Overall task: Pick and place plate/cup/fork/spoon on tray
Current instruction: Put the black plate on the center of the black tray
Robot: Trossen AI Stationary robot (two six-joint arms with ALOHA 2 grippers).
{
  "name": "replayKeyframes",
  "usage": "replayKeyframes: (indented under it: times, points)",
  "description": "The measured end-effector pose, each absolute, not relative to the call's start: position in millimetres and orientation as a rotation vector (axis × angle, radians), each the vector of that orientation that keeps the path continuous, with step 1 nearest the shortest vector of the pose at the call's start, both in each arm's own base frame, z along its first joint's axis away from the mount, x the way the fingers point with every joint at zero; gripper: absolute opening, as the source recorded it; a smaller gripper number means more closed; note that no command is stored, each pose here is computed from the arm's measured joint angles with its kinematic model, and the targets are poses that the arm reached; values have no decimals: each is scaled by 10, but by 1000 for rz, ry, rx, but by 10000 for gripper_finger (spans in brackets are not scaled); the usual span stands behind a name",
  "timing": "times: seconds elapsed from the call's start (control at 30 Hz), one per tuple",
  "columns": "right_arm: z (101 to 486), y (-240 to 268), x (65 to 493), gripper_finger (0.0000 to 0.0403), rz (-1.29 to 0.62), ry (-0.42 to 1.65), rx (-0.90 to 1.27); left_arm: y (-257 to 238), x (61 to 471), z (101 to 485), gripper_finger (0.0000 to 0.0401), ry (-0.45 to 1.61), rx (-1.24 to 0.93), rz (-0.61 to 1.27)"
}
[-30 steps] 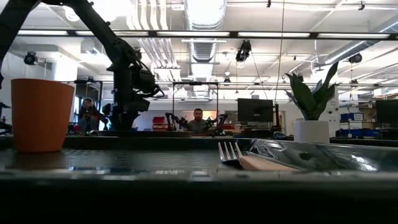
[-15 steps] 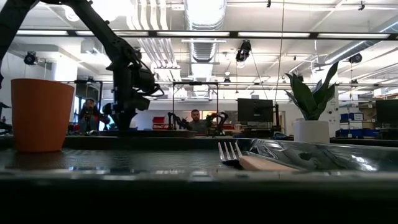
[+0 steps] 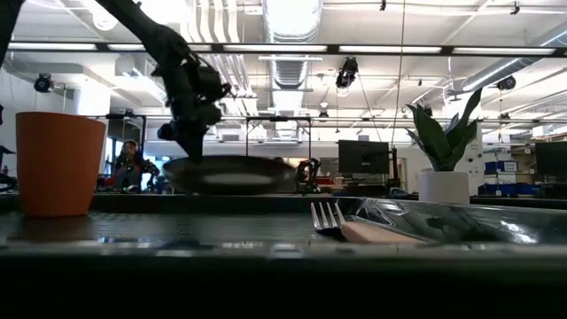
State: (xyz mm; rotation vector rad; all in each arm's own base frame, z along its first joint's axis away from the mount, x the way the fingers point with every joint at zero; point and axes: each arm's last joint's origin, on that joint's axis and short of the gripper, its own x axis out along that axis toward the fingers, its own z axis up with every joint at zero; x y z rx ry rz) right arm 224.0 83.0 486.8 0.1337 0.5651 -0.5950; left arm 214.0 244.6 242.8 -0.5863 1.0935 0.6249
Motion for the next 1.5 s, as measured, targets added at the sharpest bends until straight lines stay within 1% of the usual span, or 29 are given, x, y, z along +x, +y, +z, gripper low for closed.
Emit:
replayKeyframes:
  times: [0.1, 0.23, 0.37, 0.5, 0.6, 0.8, 0.97, 1.07, 1.2, 1.5]
  points:
    - [4867, 831, 2241, 128, -595, 566, 133, 2423, 2124, 2553, 0, 1054, -573, 629]
    - [4867, 831, 2241, 128, -594, 567, 129, 2383, 2103, 2614, 0, 1033, -581, 609]
    - [4867, 831, 2241, 128, -591, 570, 121, 2309, 2104, 2712, 0, 938, -680, 461]
    - [4868, 831, 2241, 128, -589, 571, 114, 2134, 2060, 2927, 0, 876, -734, 308]
    - [4868, 831, 2241, 128, -585, 575, 104, 1933, 1980, 3132, 0, 869, -710, 286]
    - [4868, 831, 2241, 128, -584, 576, 99, 1357, 1865, 3538, 0, 824, -582, 258]
    - [4868, 831, 2241, 128, -584, 576, 99, 899, 1877, 3742, 0, 761, -558, 166]
    - [4868, 831, 2242, 128, -584, 576, 99, 650, 1928, 3766, 0, 780, -544, 129]
    - [4866, 832, 2244, 128, -585, 576, 99, 345, 2058, 3699, 0, 861, -498, 97]
    - [4865, 834, 2247, 128, -585, 576, 98, -349, 2491, 3399, 0, 1040, -434, -107]
